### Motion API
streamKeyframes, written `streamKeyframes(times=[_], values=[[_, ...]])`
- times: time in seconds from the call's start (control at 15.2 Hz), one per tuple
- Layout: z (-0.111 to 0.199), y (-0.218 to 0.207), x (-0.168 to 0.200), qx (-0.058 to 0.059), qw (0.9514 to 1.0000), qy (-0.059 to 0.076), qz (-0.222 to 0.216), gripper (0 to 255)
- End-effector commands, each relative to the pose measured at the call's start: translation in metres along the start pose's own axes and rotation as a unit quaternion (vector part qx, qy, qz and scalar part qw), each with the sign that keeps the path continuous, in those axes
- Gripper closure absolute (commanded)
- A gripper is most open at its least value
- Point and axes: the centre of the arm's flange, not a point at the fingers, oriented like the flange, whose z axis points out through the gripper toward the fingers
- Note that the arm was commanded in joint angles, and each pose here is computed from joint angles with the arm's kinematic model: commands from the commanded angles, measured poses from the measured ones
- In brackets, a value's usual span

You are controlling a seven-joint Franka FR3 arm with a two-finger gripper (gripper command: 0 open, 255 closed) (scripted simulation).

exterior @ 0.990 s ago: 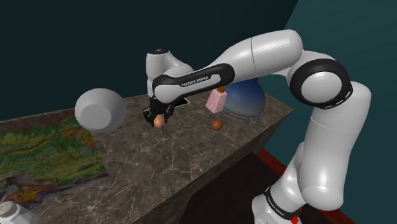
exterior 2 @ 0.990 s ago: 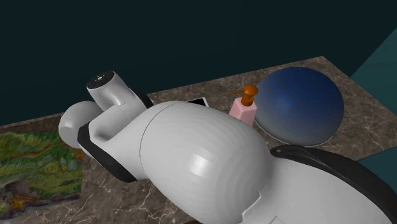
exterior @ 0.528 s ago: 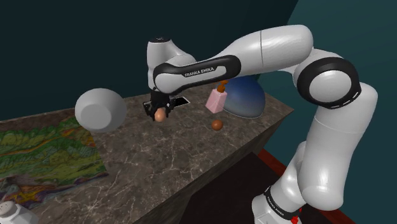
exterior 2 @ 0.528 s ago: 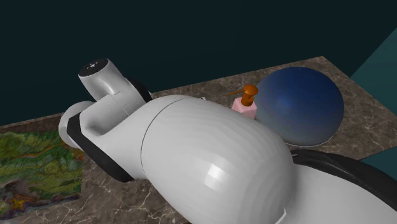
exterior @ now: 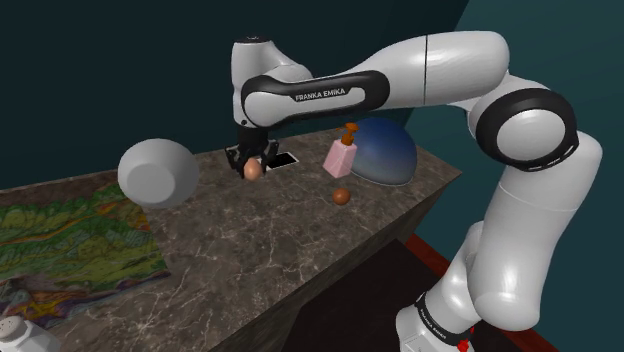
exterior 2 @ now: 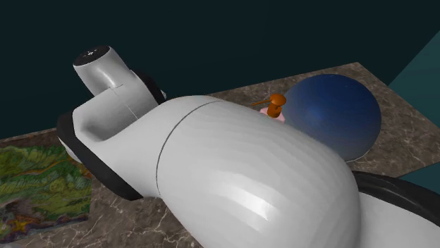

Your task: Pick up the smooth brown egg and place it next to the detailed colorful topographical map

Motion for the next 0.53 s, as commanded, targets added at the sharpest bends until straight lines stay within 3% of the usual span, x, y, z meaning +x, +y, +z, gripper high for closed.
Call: streamKeyframes(times=[0.0,0.2,0.46], values=[[-0.01,0.002,0.0,0.0,1.0,0.0,0.0,255],[-0.022,0.003,0.0,0.0,1.0,0.0,0.0,255],[-0.026,-0.034,-0.037,0.0,1.0,0.0,0.0,255]])
